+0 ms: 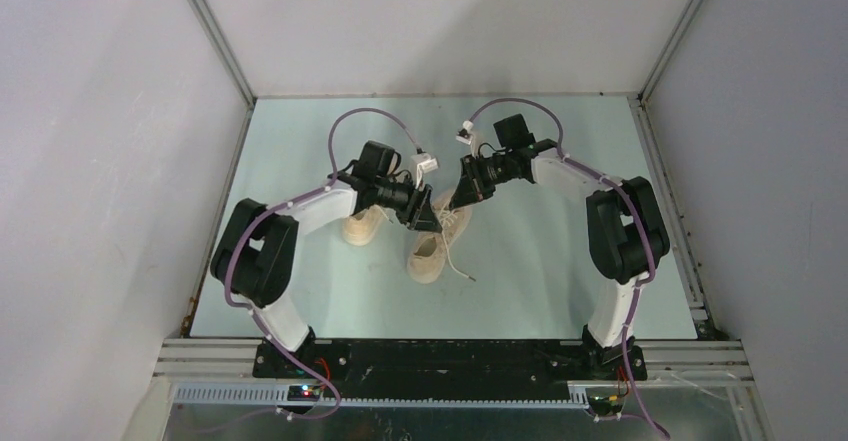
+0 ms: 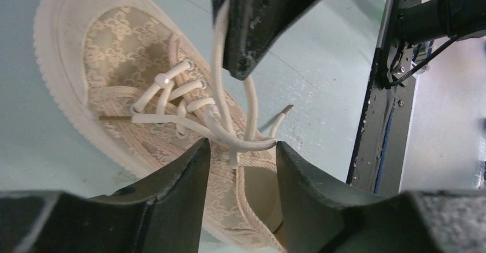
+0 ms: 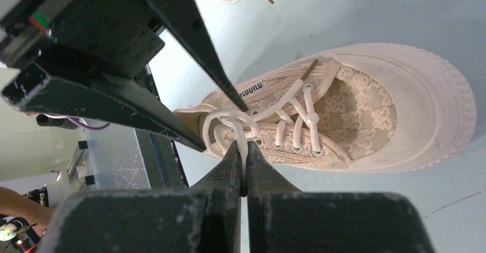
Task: Tie the shoes
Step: Wrap the shoelace around the shoelace.
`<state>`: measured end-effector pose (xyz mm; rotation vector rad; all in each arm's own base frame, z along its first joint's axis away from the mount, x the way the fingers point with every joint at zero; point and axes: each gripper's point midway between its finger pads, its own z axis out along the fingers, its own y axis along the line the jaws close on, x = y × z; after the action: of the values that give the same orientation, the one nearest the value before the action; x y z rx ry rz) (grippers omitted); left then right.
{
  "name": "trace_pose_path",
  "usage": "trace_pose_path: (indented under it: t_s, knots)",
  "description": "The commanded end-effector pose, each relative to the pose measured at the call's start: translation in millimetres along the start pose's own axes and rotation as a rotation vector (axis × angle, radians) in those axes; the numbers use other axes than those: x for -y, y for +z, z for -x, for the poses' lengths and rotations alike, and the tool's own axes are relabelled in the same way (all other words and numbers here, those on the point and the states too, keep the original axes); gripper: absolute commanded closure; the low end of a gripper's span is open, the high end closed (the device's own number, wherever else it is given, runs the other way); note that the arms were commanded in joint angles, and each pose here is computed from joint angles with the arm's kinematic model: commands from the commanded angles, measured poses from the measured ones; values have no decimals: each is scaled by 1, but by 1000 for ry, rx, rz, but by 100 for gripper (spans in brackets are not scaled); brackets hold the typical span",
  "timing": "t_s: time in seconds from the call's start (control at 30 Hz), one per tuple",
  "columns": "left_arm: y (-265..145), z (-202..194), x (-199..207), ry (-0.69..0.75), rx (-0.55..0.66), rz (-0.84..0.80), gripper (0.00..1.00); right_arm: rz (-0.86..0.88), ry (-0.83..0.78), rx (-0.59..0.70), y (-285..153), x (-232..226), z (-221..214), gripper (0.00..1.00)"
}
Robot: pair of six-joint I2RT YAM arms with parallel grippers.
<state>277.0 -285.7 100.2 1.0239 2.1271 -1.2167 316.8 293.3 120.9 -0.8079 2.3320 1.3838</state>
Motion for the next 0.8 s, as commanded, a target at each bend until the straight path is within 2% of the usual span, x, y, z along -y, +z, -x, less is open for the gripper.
trace_pose_path:
  t_s: [0.0,0.1,0.3,0.53,0.77]
  knots:
    - [-9,21,-4,21,14,-32,47,16,-110,45,-12,-21,22,100]
    - [-12,22,-8,-29,-1,-41,46,16,-114,43,-10,-22,22,100]
    - [-12,31,-6,-24,0,-60,46,19,-117,42,-8,-25,22,100]
    - [-9,24,-7,28,-69,-92,47,15,-120,40,-8,-26,21,100]
    - [-6,22,2,82,-83,-138,46,3,-110,49,-9,-25,24,100]
